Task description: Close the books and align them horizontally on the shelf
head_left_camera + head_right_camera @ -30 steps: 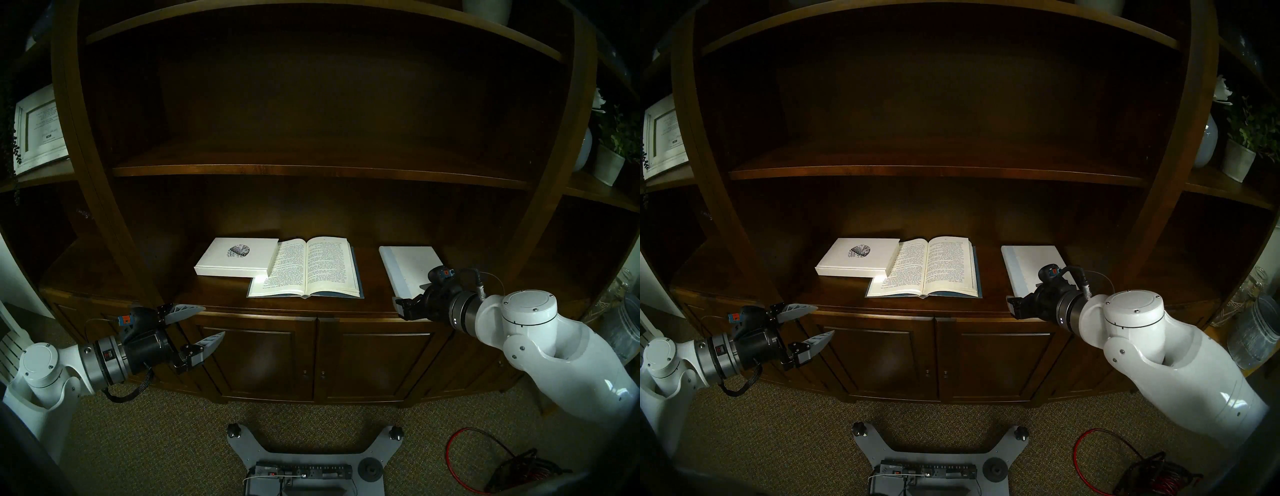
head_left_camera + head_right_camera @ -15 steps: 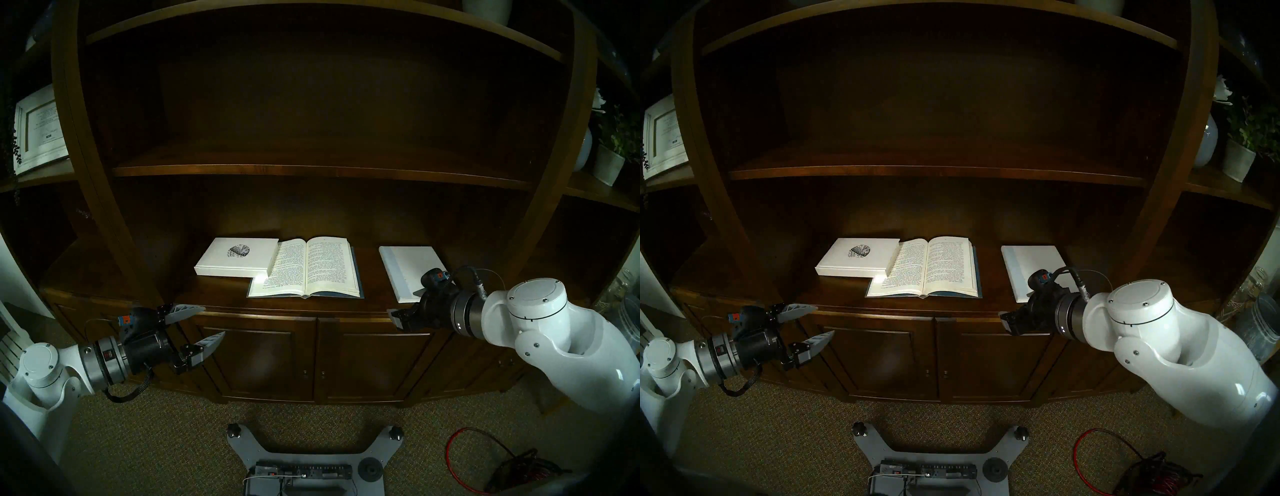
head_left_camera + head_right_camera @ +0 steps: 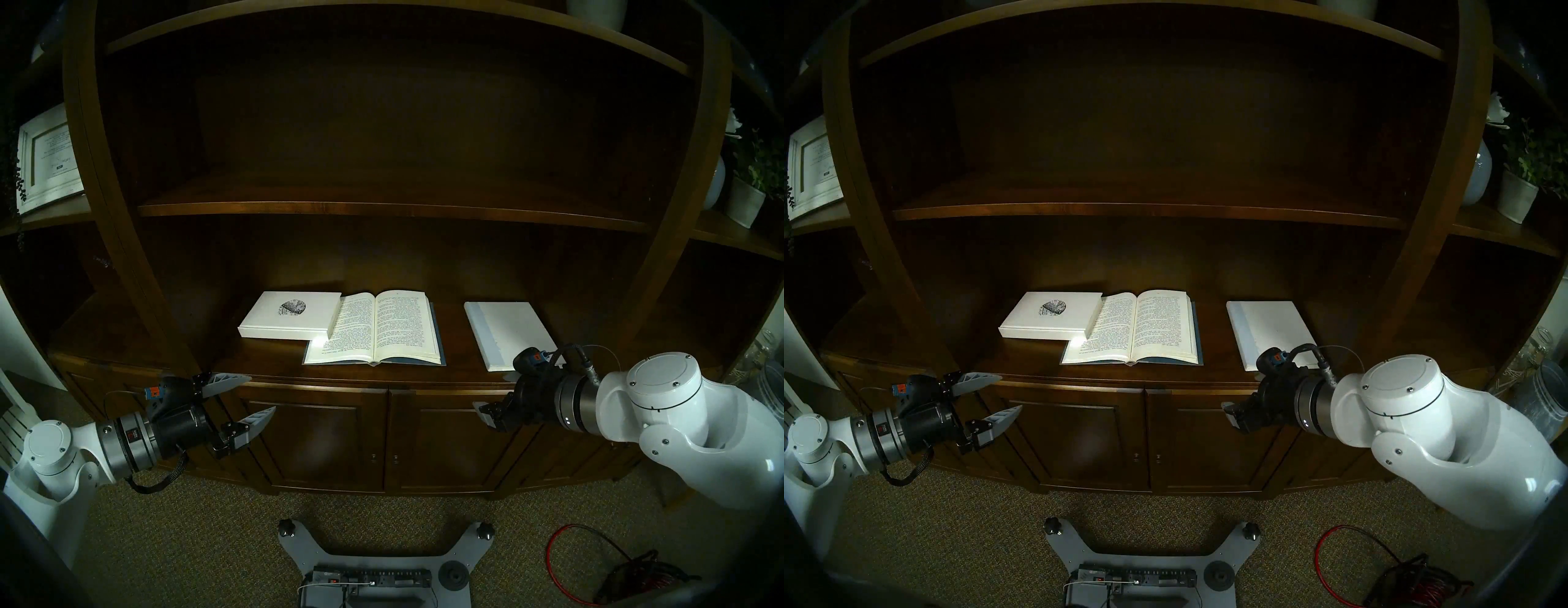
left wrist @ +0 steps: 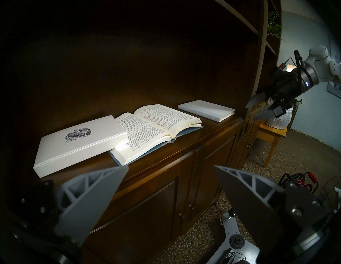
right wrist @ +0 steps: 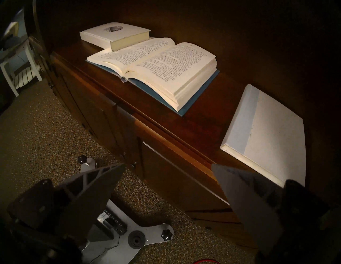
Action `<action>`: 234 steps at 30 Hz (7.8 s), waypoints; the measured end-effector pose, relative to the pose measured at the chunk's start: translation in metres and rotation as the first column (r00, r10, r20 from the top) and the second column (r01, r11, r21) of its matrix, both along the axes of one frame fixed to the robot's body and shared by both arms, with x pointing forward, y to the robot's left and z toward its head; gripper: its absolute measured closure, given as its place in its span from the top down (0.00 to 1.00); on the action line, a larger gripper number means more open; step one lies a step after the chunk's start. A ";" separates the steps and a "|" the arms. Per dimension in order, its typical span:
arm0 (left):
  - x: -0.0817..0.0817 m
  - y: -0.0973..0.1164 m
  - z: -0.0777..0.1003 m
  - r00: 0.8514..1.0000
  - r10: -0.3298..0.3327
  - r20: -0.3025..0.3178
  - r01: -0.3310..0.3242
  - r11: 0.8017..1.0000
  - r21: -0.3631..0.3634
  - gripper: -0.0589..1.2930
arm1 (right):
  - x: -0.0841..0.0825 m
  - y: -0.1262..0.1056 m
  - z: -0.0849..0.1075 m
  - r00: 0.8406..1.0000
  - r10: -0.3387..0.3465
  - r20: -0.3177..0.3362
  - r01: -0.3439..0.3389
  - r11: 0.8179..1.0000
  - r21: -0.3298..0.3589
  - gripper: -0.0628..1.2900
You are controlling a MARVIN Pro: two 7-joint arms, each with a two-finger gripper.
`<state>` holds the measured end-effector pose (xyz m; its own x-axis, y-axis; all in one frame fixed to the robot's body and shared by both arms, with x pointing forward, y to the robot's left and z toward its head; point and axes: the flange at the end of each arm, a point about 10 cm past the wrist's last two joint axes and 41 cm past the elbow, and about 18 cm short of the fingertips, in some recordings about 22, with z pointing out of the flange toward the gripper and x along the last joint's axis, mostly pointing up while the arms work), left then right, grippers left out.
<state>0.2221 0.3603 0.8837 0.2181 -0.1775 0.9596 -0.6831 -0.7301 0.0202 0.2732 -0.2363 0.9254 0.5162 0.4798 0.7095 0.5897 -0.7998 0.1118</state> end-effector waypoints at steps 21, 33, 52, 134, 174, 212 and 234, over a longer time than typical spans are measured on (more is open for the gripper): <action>0.000 0.000 0.000 1.000 0.000 0.000 0.000 1.000 0.000 0.98 | -0.001 -0.002 0.000 1.000 0.008 0.009 -0.007 1.000 -0.003 0.96; 0.000 0.000 0.000 1.000 0.000 0.000 0.000 1.000 0.000 0.98 | -0.006 0.011 0.000 1.000 -0.007 0.007 0.007 0.998 -0.055 0.96; 0.000 0.000 0.000 1.000 0.000 0.000 0.000 1.000 0.000 0.98 | 0.009 -0.007 -0.016 0.994 -0.104 0.033 0.109 0.979 -0.175 0.96; 0.000 0.000 -0.002 1.000 -0.001 -0.007 0.001 1.000 0.003 0.98 | 0.199 0.005 -0.018 0.849 -0.509 0.144 0.504 0.861 0.073 0.96; 0.000 0.000 -0.002 1.000 -0.002 -0.005 0.002 1.000 0.003 0.98 | 0.267 -0.009 -0.042 0.812 -0.583 0.028 0.583 0.812 -0.016 0.96; 0.000 0.000 -0.001 1.000 -0.001 -0.005 0.001 1.000 0.003 0.98 | 0.279 -0.040 -0.053 0.811 -0.574 -0.112 0.576 0.817 -0.018 0.96; 0.000 0.000 -0.002 1.000 0.000 -0.005 0.000 1.000 0.002 0.98 | 0.251 -0.017 -0.051 0.916 -0.353 -0.188 0.361 0.933 0.008 0.96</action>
